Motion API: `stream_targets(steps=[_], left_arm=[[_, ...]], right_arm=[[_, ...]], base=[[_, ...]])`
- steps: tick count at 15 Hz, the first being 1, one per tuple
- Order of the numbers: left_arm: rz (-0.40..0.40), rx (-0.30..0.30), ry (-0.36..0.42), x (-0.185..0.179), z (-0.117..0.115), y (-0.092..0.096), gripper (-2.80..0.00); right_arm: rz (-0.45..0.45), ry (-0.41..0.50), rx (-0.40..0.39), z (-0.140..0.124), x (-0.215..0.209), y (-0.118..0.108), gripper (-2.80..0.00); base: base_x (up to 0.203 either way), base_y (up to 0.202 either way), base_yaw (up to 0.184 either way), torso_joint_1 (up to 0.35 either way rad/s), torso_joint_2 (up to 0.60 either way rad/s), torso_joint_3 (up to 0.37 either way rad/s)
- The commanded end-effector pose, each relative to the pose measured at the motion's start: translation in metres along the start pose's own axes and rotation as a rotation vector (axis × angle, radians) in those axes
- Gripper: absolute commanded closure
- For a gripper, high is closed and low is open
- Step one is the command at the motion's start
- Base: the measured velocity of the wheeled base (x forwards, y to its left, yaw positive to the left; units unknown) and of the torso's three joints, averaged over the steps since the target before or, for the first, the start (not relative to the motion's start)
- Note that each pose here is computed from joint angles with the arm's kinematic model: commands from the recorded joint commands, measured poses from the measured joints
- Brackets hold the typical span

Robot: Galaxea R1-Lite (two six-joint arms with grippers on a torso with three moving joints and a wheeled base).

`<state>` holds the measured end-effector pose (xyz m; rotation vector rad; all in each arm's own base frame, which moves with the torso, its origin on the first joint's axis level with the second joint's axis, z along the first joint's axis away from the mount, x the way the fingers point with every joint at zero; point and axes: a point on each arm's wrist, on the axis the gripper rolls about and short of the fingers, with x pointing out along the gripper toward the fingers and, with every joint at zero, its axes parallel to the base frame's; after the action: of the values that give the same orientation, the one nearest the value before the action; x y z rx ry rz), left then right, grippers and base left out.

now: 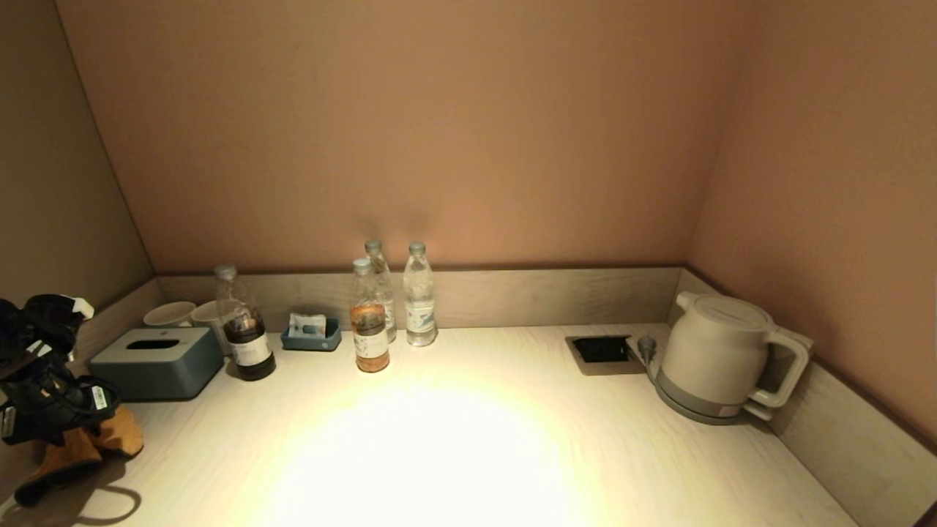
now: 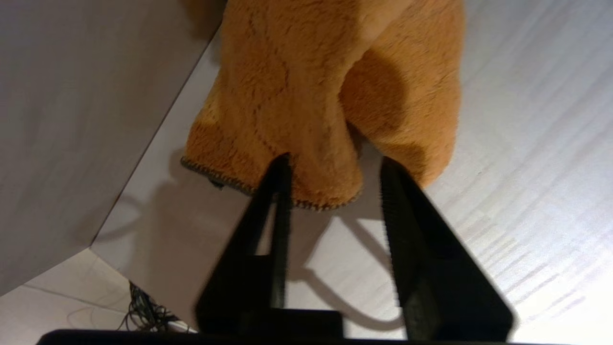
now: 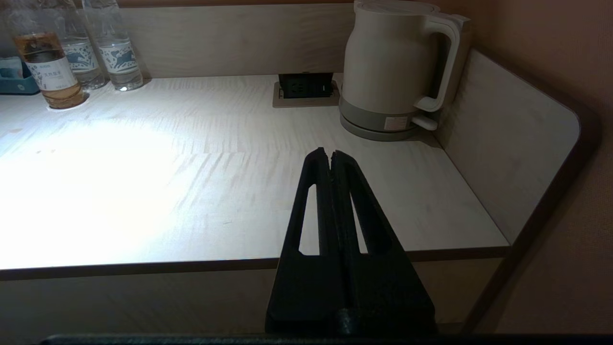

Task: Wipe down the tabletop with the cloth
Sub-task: Pick up the tablecloth

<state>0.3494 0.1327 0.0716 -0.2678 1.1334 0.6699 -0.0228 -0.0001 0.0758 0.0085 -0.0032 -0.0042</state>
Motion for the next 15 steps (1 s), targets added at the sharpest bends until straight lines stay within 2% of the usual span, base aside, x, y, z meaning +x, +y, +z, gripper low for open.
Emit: stream_targets(steps=[1,10,15], left_arm=[[-0.004,-0.006,-0.021,-0.001,0.001,-0.001,-2.8],[-0.002,-0.011,-0.021,0.031,0.009,-0.009,-2.8],[-0.001,-0.015,-0.022,0.035,0.01,-0.01,-2.8]], right_arm=[[0.0,0.0,-0.001,0.0,0.0,0.0,0.0],[0.0,0.0,0.0,0.0,0.0,0.0,0.0],[0.0,0.0,0.001,0.0,0.0,0.0,0.0]], base=[[0.0,0.0,0.0,0.0,0.0,0.0],[0.0,0.0,0.0,0.0,0.0,0.0],[0.0,0.0,0.0,0.0,0.0,0.0]])
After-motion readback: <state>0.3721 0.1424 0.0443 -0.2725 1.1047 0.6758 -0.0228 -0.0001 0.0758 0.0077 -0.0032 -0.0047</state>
